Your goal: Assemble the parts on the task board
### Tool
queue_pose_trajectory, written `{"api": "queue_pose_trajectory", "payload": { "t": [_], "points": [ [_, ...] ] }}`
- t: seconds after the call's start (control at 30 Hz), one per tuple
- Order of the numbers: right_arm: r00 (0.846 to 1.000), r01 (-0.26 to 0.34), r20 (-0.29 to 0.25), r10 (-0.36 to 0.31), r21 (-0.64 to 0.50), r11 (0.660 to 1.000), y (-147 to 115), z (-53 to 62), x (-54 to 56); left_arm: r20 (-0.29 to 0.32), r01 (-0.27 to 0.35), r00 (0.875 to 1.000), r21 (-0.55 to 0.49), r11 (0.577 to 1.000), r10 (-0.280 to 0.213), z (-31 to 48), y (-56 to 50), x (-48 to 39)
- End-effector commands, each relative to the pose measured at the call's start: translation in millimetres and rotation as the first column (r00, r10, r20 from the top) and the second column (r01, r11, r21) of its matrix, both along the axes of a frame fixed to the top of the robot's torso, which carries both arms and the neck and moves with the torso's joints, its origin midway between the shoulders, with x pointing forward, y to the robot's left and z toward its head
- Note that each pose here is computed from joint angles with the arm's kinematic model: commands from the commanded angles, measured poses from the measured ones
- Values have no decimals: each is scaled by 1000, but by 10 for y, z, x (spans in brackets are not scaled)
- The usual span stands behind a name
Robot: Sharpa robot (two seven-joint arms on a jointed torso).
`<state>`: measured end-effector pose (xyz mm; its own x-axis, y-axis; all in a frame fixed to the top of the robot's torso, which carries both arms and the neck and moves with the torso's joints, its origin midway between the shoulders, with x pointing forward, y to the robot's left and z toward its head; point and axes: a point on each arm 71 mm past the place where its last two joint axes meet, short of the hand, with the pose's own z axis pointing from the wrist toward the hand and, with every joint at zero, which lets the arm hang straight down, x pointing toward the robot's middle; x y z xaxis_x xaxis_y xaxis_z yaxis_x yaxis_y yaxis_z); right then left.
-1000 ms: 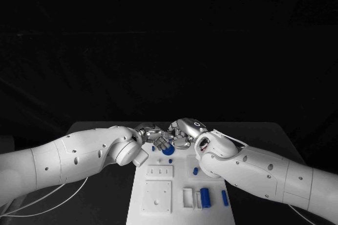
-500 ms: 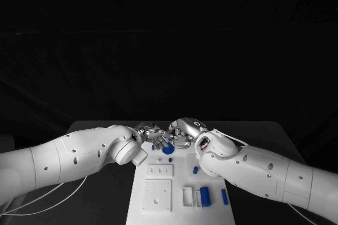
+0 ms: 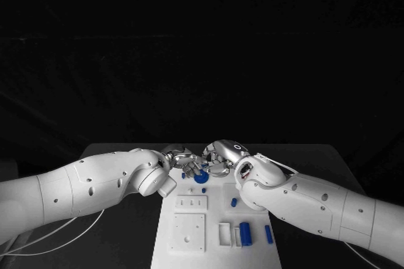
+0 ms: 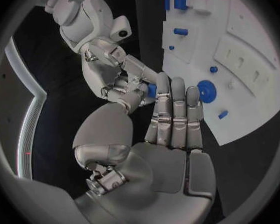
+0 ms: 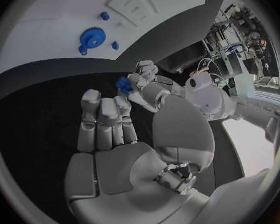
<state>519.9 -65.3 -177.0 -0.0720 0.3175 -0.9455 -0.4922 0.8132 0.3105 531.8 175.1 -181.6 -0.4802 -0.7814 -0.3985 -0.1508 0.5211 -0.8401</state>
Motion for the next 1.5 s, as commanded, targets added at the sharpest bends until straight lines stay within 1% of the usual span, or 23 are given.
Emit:
{"api": "queue_pose_trajectory", "payload": {
  "t": [0.03,0.1,0.17,0.27,0.47,0.57,0.6,0.7,0.83,0.97,1.07,1.13,1.27,1.33,1.43,1.5],
  "points": [
    [1000,8,-15,-7,42,999,-61,-11,14,33,13,999,20,1000,-13,28,-19,1],
    [1000,18,-13,-17,50,999,-120,-10,26,38,25,999,39,999,-27,23,-19,-5],
    [1000,29,-6,-29,65,997,-191,-7,33,39,28,999,51,998,-30,18,-15,-7],
    [999,47,2,-47,83,995,-339,-7,43,70,34,997,86,996,-40,23,-5,-15],
    [995,99,-4,-99,87,991,-753,-28,82,43,29,998,128,991,-35,-7,56,-18],
    [991,134,-14,-133,85,987,-985,-57,92,39,46,998,176,983,-53,-20,69,-34],
    [989,150,-21,-149,87,985,-1096,-79,94,37,54,997,202,978,-62,-35,75,-41],
    [984,179,-28,-177,100,979,-1275,-81,101,35,73,996,266,961,-85,-76,88,-68],
    [978,206,-53,-201,147,967,-1442,-78,106,45,83,993,367,926,-107,-137,109,-106],
    [970,236,-106,-218,209,949,-1536,-79,116,42,93,991,460,883,-127,-223,124,-139],
    [968,246,-111,-227,219,944,-1573,-66,137,16,107,991,481,870,-131,-314,122,-170],
    [966,254,-113,-234,224,941,-1594,-62,154,11,114,990,497,860,-138,-371,114,-188],
    [964,260,-109,-241,227,939,-1615,-30,173,7,120,990,514,849,-143,-462,85,-204],
    [963,264,-106,-246,228,937,-1619,-8,189,7,125,988,536,835,-152,-510,61,-209],
    [965,260,-107,-241,228,938,-1592,-1,194,-2,136,987,549,824,-161,-567,26,-210],
    [966,255,-107,-236,230,939,-1572,6,189,-10,140,987,554,820,-162,-622,15,-213]
  ]
}}
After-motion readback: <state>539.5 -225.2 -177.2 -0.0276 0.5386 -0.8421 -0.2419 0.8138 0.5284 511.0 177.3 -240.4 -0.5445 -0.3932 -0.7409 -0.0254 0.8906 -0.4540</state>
